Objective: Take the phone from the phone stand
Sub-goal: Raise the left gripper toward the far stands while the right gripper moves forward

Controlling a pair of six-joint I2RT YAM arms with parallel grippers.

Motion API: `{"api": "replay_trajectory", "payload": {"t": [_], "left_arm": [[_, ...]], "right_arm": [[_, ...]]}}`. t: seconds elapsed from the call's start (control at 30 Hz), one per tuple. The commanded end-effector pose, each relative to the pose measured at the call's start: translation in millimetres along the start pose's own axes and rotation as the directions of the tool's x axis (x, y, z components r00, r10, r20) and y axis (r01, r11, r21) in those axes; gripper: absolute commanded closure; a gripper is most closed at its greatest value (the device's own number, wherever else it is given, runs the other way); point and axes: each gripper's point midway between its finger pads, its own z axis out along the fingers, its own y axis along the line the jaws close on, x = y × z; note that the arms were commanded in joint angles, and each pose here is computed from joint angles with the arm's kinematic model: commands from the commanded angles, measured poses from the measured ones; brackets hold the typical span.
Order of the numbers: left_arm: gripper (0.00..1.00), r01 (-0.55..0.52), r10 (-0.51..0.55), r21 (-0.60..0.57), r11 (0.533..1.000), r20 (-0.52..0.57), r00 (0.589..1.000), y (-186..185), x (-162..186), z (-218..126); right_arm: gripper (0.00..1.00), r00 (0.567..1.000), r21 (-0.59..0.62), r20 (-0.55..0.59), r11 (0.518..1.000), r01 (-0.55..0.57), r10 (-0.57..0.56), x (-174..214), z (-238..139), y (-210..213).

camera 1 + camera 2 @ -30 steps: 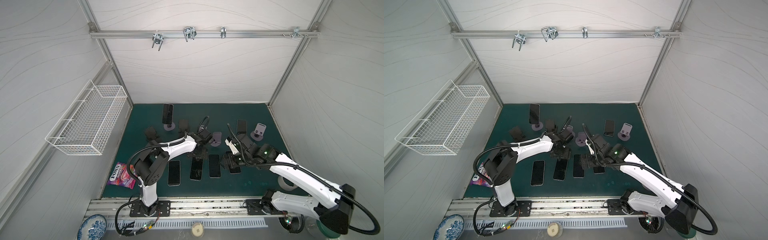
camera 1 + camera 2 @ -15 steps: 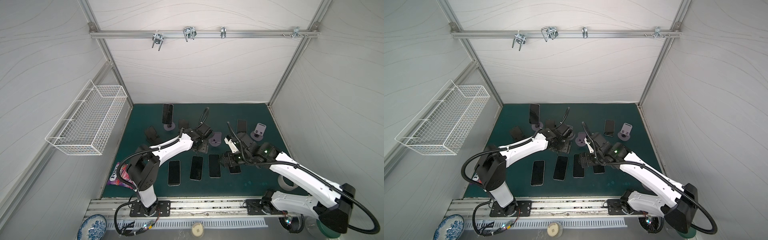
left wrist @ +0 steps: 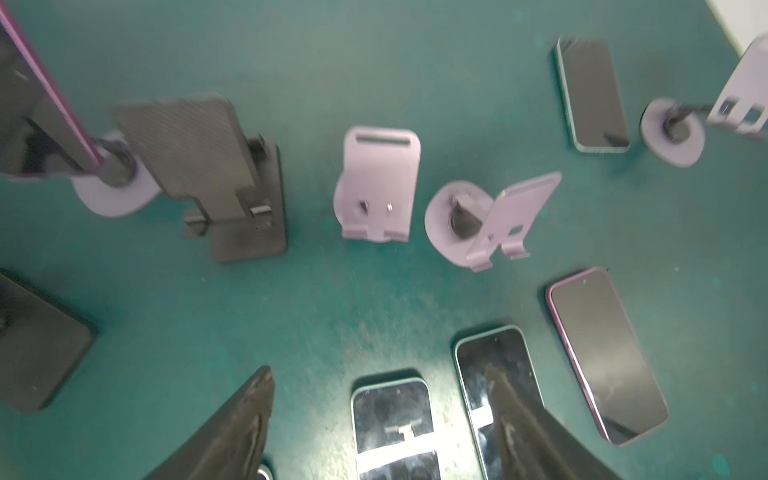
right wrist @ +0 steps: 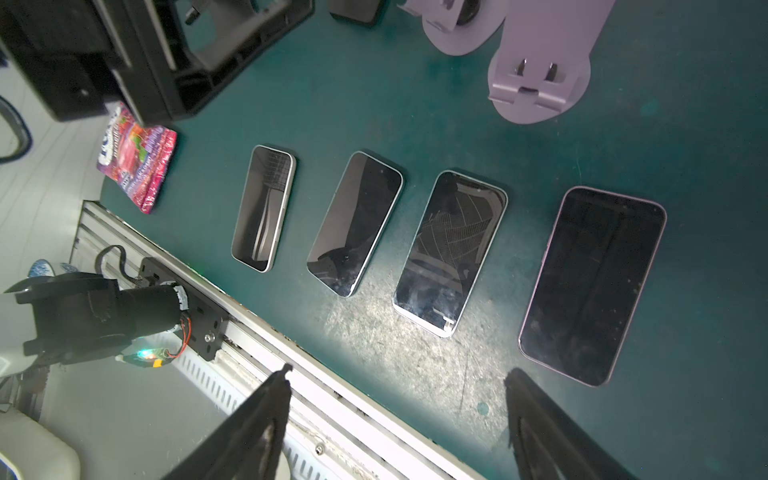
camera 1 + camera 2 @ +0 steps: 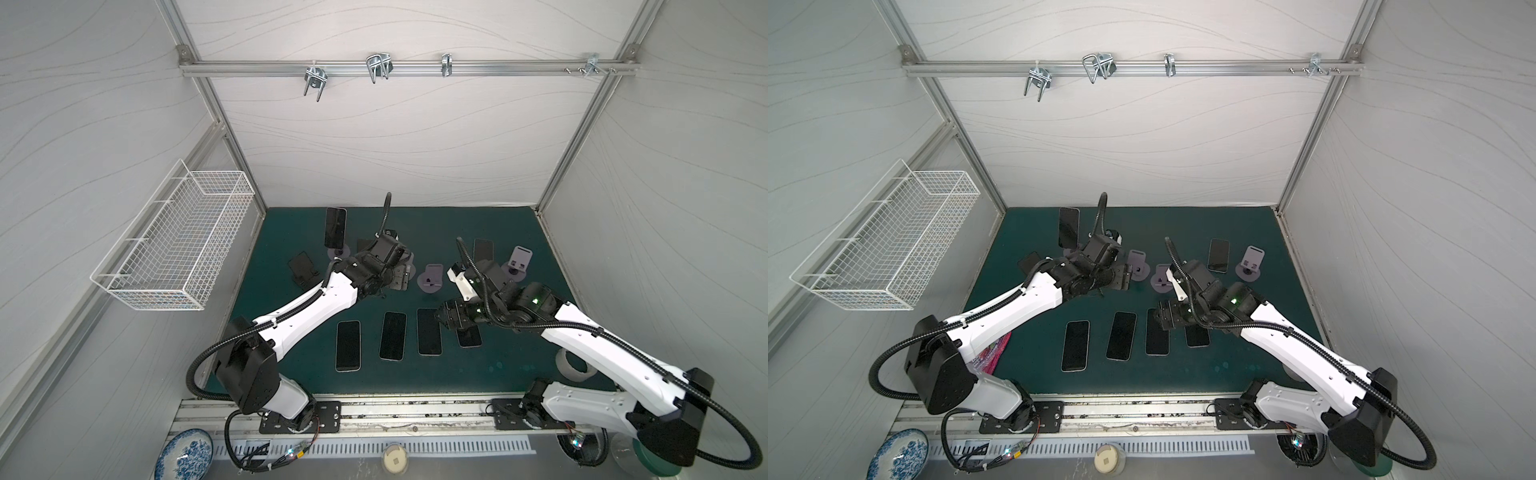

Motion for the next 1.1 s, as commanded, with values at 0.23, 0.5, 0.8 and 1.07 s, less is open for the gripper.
{"api": "replay_trajectory", "payload": {"t": [0.23,0.5,0.8,1.07], "left_arm": [[0.18,-0.003,-0.013,0.07,0.998,0.226,0.974,6.2,-46.7,-37.8],[0.17,0.04,-0.066,0.108,0.993,0.252,0.966,15.3,-56.4,-45.8],[0.17,0.032,-0.053,0.084,0.996,0.267,0.962,27.3,-59.9,-49.6],[0.12,0.014,-0.031,0.056,0.998,0.315,0.949,42.8,-71.4,-57.8]], "right_arm": [[0.25,0.982,-0.11,0.184,0.992,0.059,-0.038,-28.5,-33.1,22.8],[0.26,0.964,-0.121,0.244,0.983,0.139,-0.106,-35.7,-42.6,28.7],[0.19,0.924,-0.093,0.278,0.95,0.297,-0.261,-49.7,-51.0,38.9],[0.05,0.839,0.017,0.381,0.91,0.414,-0.389,-74.1,-67.4,38.8]]}}
